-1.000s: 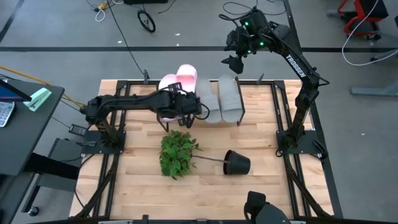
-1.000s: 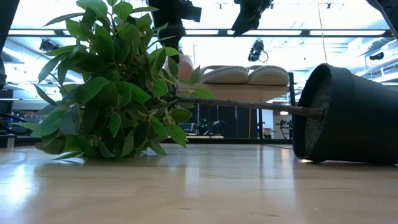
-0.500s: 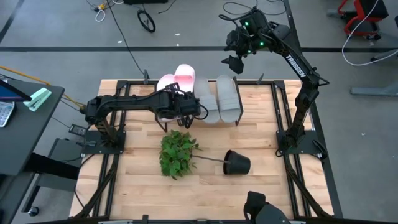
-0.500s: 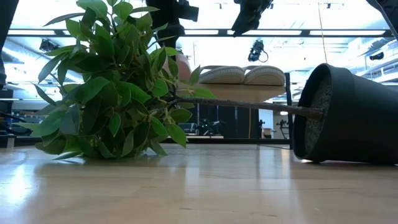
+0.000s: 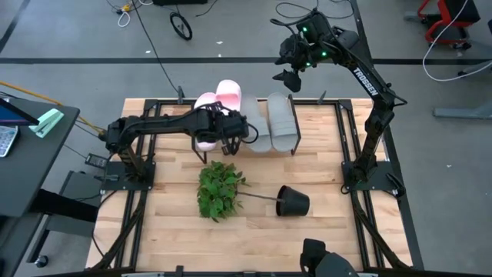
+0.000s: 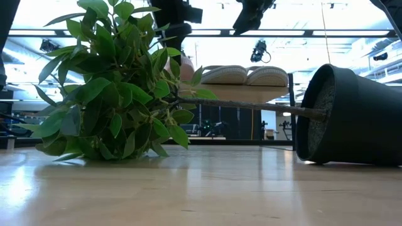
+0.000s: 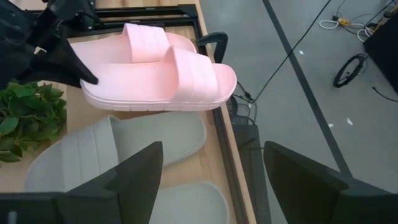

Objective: Pick and place slides into the shelf
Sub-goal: Put the pink slide on the shelf

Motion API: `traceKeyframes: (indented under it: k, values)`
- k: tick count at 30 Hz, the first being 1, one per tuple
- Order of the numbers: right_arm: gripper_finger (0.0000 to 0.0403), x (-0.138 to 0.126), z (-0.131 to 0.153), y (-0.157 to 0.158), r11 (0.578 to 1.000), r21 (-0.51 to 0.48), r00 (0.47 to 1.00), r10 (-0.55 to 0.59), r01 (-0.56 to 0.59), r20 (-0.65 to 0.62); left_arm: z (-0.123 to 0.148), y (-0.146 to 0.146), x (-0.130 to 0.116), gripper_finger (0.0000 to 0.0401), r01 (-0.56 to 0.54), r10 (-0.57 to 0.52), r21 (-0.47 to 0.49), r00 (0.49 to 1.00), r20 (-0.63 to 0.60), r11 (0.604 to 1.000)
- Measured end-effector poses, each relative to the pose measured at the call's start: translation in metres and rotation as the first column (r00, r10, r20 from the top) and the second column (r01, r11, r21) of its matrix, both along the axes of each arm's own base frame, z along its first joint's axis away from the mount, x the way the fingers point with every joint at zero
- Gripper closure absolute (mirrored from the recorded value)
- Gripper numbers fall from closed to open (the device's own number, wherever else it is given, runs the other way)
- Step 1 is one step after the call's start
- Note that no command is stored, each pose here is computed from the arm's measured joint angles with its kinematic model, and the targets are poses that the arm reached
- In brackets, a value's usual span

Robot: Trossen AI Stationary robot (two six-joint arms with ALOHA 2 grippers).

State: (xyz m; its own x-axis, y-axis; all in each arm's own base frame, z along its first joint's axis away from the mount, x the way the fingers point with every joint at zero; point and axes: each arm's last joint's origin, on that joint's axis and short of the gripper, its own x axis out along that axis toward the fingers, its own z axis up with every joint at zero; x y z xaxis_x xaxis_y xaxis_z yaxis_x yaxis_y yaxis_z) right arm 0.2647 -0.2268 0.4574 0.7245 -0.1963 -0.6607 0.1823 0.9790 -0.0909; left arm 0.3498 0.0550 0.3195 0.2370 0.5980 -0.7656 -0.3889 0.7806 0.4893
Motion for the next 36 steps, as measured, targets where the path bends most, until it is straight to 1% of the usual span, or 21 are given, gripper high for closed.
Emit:
traceKeyframes:
  k: [6,11,19,25,28,36]
  values:
    - [0.0118,0.000,0.000,0.000,1.000,0.000,1.000,0.001,-0.001,0.000,0.000,0.004,0.000,0.0375,-0.024,0.024,-0.005,0.999,0.023,1.000]
    - [0.0118,0.000,0.000,0.000,1.000,0.000,1.000,0.001,-0.001,0.000,0.001,0.005,0.002,0.0375,-0.019,0.018,0.023,0.999,0.028,1.000]
    - [0.0118,0.000,0.000,0.000,1.000,-0.001,1.000,0.002,-0.002,0.001,0.000,0.008,-0.003,0.0376,-0.040,0.041,0.028,0.999,-0.021,0.999]
    - [0.0118,0.000,0.000,0.000,1.000,-0.001,1.000,0.002,-0.002,0.001,-0.001,0.009,-0.008,0.0376,-0.065,0.070,0.077,0.995,-0.068,0.995]
    - [0.0118,0.000,0.000,0.000,1.000,-0.001,1.000,0.001,-0.001,0.001,-0.001,0.008,-0.008,0.0376,-0.066,0.074,0.104,0.995,-0.071,0.992]
    - [0.0118,0.000,0.000,0.000,1.000,-0.001,1.000,0.001,-0.001,0.001,-0.001,0.006,-0.007,0.0376,-0.070,0.075,0.085,0.996,-0.051,0.994]
